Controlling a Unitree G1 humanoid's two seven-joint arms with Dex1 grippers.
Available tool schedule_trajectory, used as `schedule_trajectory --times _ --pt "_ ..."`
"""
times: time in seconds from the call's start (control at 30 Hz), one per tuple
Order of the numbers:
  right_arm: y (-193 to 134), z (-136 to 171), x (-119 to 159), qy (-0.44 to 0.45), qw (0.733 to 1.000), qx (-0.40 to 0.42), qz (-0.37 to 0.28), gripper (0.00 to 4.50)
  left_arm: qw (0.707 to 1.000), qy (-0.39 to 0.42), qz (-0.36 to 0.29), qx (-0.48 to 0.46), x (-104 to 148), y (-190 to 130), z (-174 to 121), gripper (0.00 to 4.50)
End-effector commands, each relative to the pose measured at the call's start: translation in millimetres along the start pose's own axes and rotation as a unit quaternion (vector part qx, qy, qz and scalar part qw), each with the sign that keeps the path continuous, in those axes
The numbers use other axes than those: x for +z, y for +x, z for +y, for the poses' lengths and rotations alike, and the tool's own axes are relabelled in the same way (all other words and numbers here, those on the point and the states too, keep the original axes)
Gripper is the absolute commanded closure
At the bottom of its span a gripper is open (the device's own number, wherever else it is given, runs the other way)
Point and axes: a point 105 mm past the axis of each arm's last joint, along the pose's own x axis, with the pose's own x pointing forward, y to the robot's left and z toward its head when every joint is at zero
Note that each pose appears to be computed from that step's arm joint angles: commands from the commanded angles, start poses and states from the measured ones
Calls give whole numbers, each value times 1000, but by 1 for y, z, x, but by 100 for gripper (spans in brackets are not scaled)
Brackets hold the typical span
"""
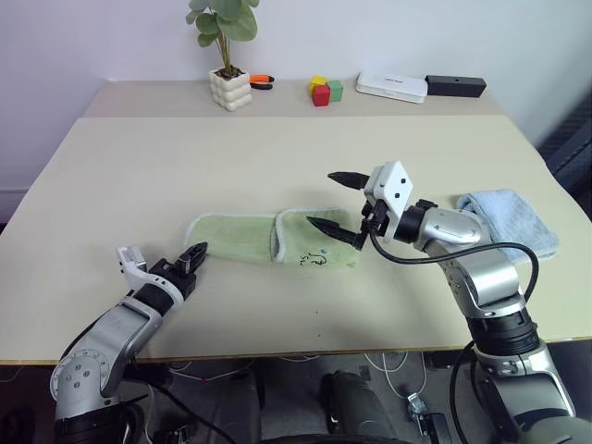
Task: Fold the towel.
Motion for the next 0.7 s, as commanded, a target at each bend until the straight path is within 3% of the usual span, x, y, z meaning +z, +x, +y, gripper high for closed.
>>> schedule_trajectory --times 0.03,0.17,0.27,0.43,0.7 --pt "-21 -10 11 13 1000 -5 -13 0 997 44 -36 -54 26 -3 -27 447" --pt "-35 -13 6 19 1000 -2 8 0 990 89 -71 -88 60 -5 -42 447" --pt "-40 -7 0 29 999 14 25 0 983 125 -61 -120 67 -5 -57 447" --pt "-60 9 -31 50 992 50 103 0 948 252 51 -185 25 -4 -81 447" --pt "-62 0 -18 60 994 35 79 0 870 362 170 -287 -34 18 -113 447"
